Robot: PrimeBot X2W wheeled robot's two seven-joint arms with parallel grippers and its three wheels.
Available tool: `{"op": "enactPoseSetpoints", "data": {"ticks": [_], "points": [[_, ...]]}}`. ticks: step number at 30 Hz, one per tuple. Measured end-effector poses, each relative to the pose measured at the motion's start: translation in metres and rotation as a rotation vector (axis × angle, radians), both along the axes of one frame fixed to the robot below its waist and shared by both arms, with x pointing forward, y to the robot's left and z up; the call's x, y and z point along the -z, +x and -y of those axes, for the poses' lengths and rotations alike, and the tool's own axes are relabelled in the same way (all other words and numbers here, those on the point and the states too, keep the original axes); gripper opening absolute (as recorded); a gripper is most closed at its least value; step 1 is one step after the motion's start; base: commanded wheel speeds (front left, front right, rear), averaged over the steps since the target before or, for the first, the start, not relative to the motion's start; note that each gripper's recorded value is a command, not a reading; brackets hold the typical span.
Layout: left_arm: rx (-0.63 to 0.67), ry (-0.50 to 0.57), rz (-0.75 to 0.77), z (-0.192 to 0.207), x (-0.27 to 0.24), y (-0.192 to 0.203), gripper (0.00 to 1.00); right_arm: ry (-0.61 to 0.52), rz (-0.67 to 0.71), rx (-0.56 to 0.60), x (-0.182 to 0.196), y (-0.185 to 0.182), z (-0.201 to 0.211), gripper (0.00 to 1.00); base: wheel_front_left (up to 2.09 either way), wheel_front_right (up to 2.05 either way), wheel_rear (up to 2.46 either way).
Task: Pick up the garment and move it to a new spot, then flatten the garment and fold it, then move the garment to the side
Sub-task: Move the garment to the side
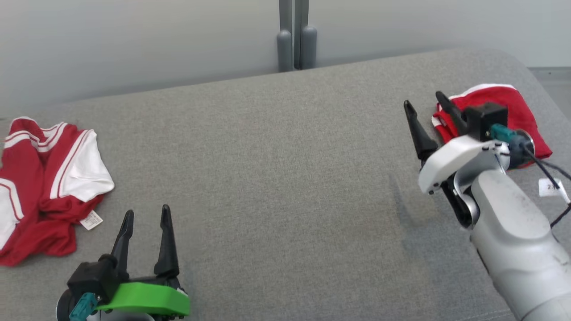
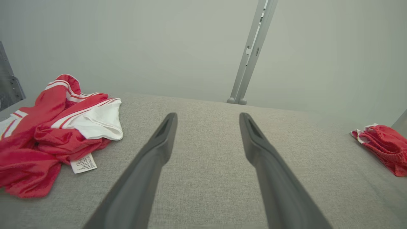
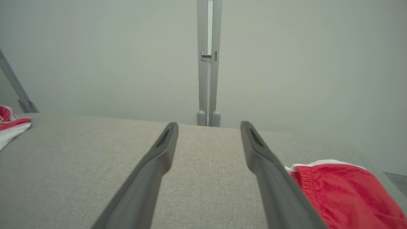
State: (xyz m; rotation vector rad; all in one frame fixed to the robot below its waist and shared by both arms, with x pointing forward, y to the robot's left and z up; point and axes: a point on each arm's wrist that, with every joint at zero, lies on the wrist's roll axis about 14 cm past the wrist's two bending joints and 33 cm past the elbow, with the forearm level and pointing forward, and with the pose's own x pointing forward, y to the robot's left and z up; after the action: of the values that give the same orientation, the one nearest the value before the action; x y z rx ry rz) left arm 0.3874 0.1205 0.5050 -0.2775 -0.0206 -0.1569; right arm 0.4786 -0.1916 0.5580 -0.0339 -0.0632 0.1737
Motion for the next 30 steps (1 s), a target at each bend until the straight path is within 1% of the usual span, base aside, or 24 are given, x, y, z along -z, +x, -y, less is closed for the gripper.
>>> {"op": "enactPoseSetpoints", "data": {"ticks": [3, 10, 13, 16, 23, 30], "points": [[-0.041, 0.008, 0.003, -0.014, -0.002, -0.013, 1.00, 0.059, 0.029, -0.005, -0.002, -0.018, -0.009, 1.00, 0.00, 0.00, 0.00], [-0.121, 0.019, 0.007, -0.043, -0.003, -0.036, 1.00, 0.131, 0.073, 0.001, 0.004, -0.054, -0.031, 1.00, 0.00, 0.00, 0.00], [-0.135, 0.023, 0.011, -0.049, -0.004, -0.042, 1.00, 0.164, 0.045, 0.002, 0.014, -0.071, -0.040, 1.00, 0.00, 0.00, 0.00], [-0.143, 0.021, 0.018, -0.053, -0.006, -0.046, 1.00, 0.167, 0.025, 0.002, 0.020, -0.084, -0.045, 1.00, 0.00, 0.00, 0.00], [-0.136, 0.020, 0.009, -0.055, -0.002, -0.048, 1.00, 0.174, 0.044, 0.025, 0.013, -0.099, -0.037, 1.00, 0.00, 0.00, 0.00], [-0.121, 0.022, -0.012, -0.055, 0.005, -0.048, 1.00, 0.175, 0.045, 0.029, 0.010, -0.102, -0.035, 1.00, 0.00, 0.00, 0.00]]}}
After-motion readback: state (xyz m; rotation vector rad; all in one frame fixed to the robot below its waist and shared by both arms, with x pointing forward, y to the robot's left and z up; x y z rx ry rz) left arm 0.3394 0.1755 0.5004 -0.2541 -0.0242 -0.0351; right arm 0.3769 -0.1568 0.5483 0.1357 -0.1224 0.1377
